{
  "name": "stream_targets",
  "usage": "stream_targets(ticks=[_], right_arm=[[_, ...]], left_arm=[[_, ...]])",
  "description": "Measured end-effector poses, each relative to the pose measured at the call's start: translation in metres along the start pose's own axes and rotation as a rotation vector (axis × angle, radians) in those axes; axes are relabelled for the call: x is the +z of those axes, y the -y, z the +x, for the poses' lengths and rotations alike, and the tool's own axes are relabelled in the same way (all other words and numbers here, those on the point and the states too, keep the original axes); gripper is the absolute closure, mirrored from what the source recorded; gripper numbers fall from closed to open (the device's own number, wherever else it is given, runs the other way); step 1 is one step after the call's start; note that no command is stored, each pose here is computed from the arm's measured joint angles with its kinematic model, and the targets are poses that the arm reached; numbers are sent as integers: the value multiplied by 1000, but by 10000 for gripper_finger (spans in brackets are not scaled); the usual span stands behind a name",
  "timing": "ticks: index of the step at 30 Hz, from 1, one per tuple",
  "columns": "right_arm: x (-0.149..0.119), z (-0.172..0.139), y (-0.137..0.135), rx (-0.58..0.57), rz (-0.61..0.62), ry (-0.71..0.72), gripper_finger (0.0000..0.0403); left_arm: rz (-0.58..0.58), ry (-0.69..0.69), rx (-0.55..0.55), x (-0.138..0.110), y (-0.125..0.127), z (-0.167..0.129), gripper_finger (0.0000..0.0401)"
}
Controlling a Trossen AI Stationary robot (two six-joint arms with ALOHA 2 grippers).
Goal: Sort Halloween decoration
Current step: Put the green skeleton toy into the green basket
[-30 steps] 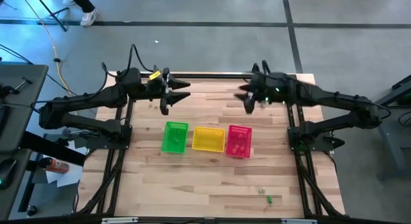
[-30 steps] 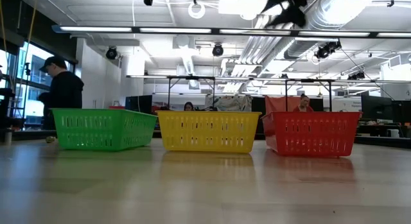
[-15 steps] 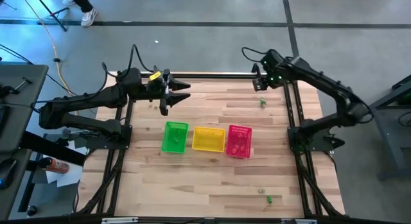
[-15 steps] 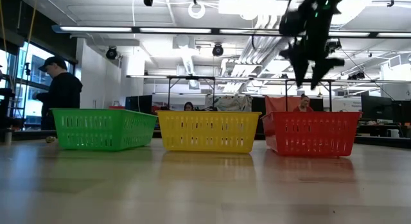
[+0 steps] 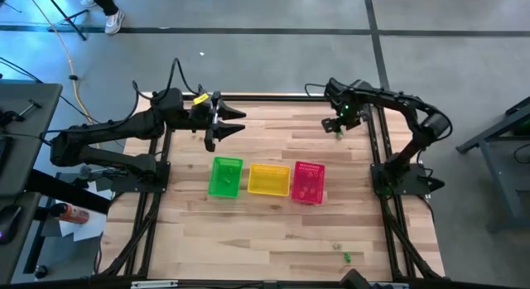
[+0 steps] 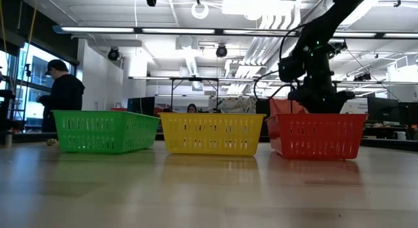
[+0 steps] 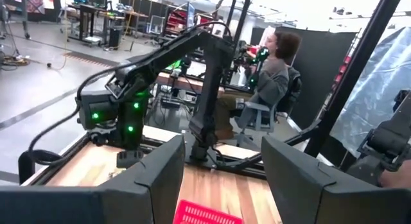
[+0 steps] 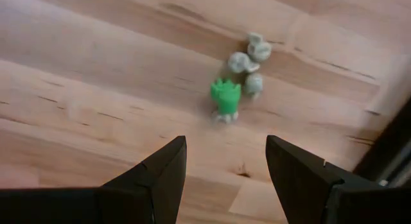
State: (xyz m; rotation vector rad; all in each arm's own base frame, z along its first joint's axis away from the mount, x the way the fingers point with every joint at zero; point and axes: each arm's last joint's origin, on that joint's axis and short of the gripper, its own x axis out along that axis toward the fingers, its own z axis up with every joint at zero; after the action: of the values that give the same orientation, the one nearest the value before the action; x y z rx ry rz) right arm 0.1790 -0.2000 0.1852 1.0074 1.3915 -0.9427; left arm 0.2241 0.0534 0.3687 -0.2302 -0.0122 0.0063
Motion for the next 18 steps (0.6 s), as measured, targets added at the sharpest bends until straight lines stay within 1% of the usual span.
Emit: stream_targets(ticks=[6, 13, 18], right_arm=[[3, 11, 0, 19, 1, 52, 194], [2, 17, 1, -18, 2, 70, 194], [5, 17, 0, -9, 6, 103, 199]], left_arm=[[5, -2, 2, 0, 0, 0, 206], [7, -2, 2, 0, 0, 0, 206], [7, -2, 2, 0, 0, 0, 206]])
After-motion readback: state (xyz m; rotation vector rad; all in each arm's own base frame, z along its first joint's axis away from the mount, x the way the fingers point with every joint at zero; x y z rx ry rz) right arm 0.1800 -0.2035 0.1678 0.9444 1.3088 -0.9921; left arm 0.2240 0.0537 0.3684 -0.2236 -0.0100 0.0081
